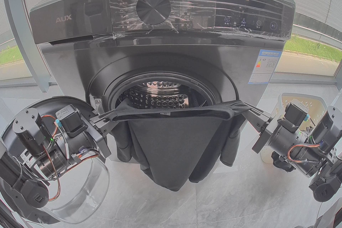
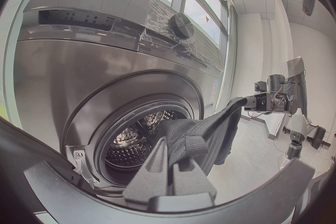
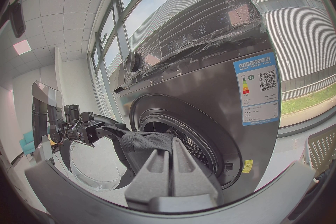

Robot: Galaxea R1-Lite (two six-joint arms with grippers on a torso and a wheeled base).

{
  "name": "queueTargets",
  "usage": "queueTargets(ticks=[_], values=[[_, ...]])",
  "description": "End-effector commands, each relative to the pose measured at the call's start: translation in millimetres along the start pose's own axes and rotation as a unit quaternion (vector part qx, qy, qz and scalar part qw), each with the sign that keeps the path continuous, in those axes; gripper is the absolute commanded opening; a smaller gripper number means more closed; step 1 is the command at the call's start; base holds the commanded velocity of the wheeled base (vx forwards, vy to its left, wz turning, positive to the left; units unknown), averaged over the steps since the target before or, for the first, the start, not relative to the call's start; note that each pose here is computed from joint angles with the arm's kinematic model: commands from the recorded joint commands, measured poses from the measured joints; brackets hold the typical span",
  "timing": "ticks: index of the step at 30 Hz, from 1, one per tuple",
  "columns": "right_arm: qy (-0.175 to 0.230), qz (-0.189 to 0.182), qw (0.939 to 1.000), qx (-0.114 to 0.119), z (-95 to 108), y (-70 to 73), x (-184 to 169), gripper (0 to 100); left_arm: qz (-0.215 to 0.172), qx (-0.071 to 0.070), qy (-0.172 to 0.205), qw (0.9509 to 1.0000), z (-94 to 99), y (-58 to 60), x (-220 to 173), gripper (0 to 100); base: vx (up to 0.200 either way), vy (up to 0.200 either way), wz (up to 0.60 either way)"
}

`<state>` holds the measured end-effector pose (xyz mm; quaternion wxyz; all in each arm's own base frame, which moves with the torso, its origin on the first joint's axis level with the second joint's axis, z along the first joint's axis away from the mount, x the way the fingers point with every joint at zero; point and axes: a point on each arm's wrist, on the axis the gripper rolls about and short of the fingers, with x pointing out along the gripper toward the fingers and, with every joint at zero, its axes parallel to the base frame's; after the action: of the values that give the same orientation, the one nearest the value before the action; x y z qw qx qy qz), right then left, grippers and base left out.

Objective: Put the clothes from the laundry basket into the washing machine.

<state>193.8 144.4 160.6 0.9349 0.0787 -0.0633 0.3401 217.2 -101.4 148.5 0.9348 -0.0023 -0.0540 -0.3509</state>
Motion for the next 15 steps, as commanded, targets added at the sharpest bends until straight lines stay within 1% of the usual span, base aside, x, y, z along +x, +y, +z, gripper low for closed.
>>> queueTargets(ticks=[1, 5, 6, 10, 12, 13, 15], values=[[0.000, 0.000, 1.0000, 0.000, 0, 0.2, 1, 0, 0.001, -0.001, 0.002, 1.0000, -0.8, 0.4, 0, 0, 0.000, 0.000, 0.00], [0.001, 0.000, 1.0000, 0.000, -1, -0.3, 2, 0, -0.001, -0.001, 0.004, 1.0000, -1.7, 0.0, -1, 0, 0.000, 0.000, 0.00], [0.001, 0.000, 1.0000, 0.000, -1, -0.3, 2, 0, -0.001, -0.001, 0.004, 1.0000, -1.7, 0.0, -1, 100, 0.000, 0.000, 0.00], [-0.006, 0.000, 1.0000, 0.000, 1, -0.2, 3, 0, -0.002, -0.003, 0.008, 1.0000, -3.2, -0.3, -2, 100, 0.000, 0.000, 0.00], [-0.012, -0.003, 0.9999, 0.000, 4, -1.6, 7, 0, -0.006, -0.017, 0.024, 0.9995, -10.2, -2.2, -5, 100, 0.000, 0.000, 0.00], [-0.014, -0.006, 0.9999, 0.000, 4, -2.8, 7, 0, -0.006, -0.022, 0.035, 0.9991, -14.3, -3.3, -7, 100, 0.000, 0.000, 0.00], [-0.014, -0.006, 0.9999, 0.001, 4, -3.4, 10, 0, -0.009, -0.024, 0.045, 0.9987, -18.3, -4.8, -10, 100, 0.000, 0.000, 0.00]])
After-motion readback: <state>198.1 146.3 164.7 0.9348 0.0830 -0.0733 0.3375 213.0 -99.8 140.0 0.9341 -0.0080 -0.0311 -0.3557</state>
